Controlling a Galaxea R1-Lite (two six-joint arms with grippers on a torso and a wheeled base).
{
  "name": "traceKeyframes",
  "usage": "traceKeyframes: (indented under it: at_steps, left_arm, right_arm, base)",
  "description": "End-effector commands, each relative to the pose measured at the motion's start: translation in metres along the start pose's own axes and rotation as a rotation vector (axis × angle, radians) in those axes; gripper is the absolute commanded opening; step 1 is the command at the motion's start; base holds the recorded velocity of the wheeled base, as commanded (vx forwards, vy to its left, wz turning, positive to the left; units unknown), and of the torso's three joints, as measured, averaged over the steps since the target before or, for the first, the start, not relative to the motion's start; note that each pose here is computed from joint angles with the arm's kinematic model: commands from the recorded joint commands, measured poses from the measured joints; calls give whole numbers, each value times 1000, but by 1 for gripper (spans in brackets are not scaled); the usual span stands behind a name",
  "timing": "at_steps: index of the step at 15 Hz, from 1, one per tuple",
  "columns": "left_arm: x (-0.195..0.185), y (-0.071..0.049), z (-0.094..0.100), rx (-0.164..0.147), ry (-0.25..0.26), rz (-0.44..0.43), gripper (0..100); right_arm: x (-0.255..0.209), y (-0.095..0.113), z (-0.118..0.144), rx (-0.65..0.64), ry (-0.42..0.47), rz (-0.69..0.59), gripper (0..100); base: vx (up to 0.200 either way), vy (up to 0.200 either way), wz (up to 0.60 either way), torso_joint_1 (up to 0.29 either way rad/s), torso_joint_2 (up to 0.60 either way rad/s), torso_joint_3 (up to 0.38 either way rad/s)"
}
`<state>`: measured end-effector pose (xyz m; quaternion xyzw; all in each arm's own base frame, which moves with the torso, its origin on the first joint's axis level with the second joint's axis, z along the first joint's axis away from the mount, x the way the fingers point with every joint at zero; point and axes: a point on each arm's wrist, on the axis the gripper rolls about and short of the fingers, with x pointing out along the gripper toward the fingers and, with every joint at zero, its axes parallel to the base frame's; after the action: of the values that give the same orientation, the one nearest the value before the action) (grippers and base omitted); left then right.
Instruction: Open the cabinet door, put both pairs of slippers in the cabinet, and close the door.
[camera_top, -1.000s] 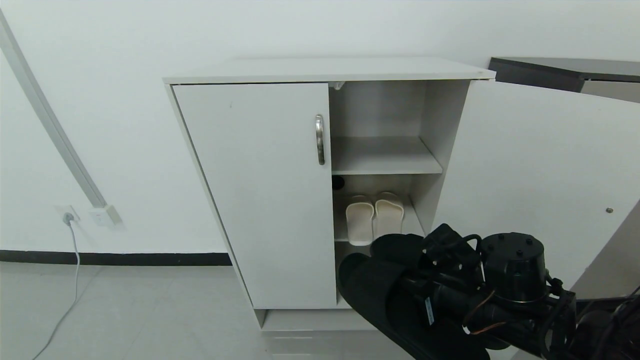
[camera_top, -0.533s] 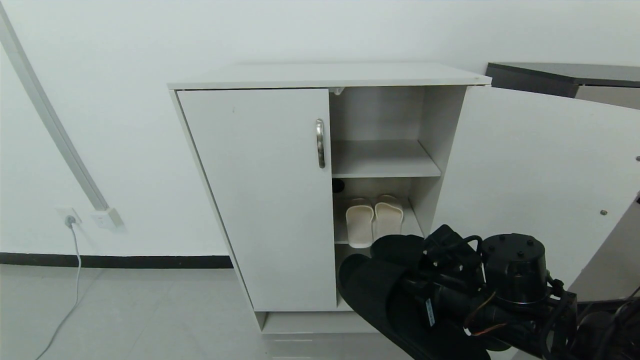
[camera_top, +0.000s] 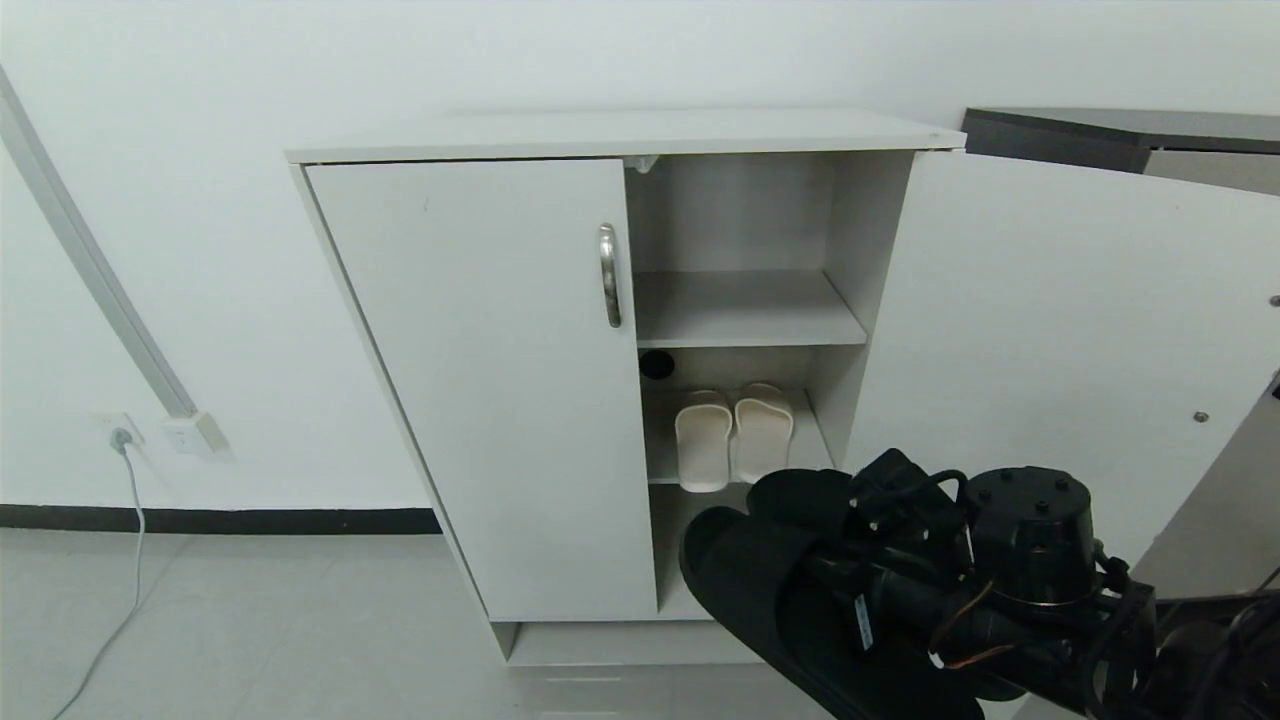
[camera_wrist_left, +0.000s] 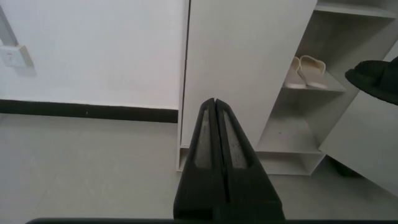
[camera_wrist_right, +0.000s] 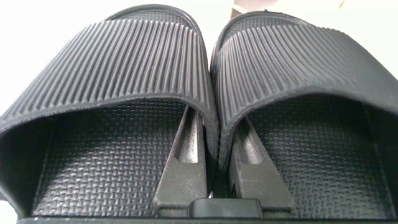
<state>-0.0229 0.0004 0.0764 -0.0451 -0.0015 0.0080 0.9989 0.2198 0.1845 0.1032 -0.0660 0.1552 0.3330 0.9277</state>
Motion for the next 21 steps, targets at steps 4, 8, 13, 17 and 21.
traceKeyframes:
  at_steps: [4,8,13,17,21]
  left_arm:
    - [0,0,0,0,-1,1,0]
    - [0,0,0,0,-1,1,0]
    - [0,0,0,0,1,1,0]
    - [0,0,0,0,1,1,0]
    - [0,0,0,0,1,1,0]
  right_arm:
    - [39,28,9,52,-38,-253,0]
    - [72,34,30,122,-68,-481,0]
    - [67,48,94,294,16,-531,0]
    - [73,49,123,267,-49,-569,0]
    - [77,43,138,222,-107,-598,0]
  base:
    - [0,0,0,0,0,0]
    - [0,0,0,0,0,0]
    - [0,0,0,0,0,0]
    - [0,0,0,0,0,0]
    - [0,0,0,0,0,0]
